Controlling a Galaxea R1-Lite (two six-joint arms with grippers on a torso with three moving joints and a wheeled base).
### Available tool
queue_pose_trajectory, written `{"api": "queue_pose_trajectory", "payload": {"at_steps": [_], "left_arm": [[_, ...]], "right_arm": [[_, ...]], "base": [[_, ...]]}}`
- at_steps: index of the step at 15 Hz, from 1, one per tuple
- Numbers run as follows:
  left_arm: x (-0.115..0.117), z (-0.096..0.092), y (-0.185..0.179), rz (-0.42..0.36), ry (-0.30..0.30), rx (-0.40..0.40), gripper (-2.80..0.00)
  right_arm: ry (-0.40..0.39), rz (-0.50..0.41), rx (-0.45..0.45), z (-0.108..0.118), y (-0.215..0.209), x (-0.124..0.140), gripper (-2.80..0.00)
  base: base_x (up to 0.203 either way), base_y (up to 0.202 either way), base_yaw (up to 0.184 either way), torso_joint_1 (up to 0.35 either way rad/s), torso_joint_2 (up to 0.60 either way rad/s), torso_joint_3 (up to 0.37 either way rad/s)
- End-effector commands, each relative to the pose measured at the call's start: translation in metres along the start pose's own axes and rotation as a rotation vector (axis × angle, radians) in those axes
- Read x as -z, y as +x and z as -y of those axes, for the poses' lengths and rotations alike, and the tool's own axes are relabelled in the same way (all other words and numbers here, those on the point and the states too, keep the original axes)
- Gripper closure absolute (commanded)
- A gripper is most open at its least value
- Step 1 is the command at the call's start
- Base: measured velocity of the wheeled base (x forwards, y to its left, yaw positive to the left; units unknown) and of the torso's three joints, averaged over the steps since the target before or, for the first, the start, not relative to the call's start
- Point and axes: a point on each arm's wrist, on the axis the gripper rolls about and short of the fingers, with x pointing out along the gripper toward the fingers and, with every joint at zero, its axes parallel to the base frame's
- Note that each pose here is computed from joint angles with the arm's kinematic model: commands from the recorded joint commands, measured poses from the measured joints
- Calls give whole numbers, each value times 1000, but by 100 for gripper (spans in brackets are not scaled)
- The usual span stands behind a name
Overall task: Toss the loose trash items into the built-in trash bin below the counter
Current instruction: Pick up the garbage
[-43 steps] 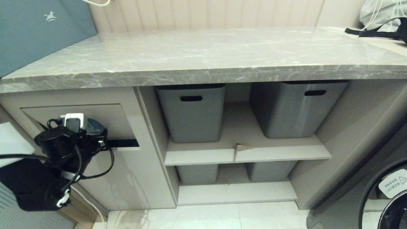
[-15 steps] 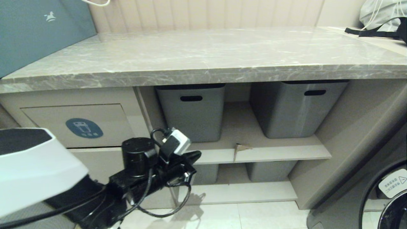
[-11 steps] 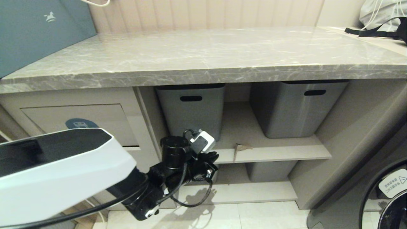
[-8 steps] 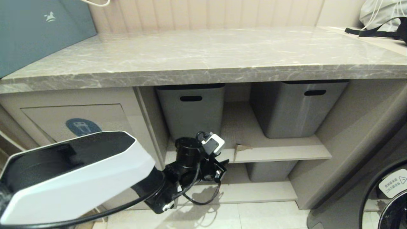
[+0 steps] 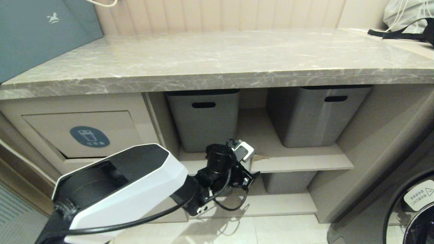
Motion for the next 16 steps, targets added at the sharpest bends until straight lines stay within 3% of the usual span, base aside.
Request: {"api": "queue_pose_trajectory", "payload": {"at_steps": [1,16], "left_arm": [[6,1,11,2,2,0,-280],[25,-25,67,8,-8,-52,-280]], "right_arm": [[0,-2,-1,0,0,0,0],[0,-2,1,0,0,0,0]], "base": [[0,0,0,0,0,0],[0,0,0,0,0,0]]}}
